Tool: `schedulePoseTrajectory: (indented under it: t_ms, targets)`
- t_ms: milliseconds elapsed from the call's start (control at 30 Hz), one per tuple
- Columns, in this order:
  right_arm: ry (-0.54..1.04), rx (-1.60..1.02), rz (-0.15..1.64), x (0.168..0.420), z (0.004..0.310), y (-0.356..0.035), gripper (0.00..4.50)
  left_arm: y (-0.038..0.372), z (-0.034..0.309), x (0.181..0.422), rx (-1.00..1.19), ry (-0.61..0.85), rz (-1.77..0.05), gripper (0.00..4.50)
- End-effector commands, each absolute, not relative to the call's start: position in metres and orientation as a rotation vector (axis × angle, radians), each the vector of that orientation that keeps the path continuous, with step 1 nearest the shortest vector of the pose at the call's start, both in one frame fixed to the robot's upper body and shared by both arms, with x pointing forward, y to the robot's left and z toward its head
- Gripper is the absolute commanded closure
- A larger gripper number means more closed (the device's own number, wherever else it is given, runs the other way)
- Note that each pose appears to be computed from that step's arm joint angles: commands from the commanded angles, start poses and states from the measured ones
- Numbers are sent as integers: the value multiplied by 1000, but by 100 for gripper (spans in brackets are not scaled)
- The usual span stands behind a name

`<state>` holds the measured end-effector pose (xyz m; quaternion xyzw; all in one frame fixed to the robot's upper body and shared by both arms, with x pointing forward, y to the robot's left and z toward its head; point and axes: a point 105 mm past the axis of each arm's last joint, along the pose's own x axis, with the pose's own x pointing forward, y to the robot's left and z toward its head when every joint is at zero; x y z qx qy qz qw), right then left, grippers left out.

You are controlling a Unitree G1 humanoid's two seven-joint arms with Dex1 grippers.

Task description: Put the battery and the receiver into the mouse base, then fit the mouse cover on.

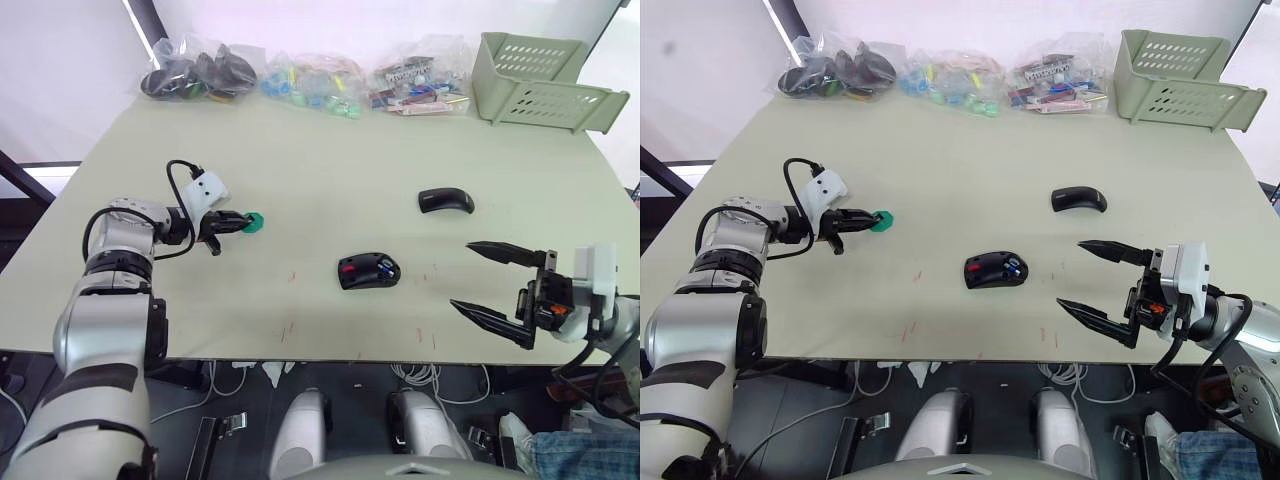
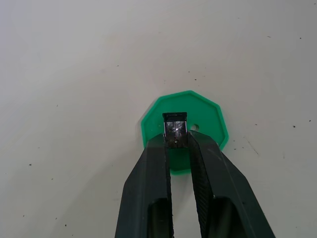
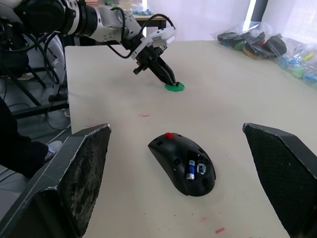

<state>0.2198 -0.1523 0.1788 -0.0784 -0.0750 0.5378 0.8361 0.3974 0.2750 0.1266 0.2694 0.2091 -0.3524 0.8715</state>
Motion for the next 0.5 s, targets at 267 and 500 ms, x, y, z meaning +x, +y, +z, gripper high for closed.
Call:
schedulePoseTrajectory:
  t_ms: [267,500]
  targets:
    - [-205,-191,1147,221,189,-149,0,278,143,397,494,358,-734,445]
    - [-211,-177,1160,221,195,-144,0,270,163,385,381,260,-873,445]
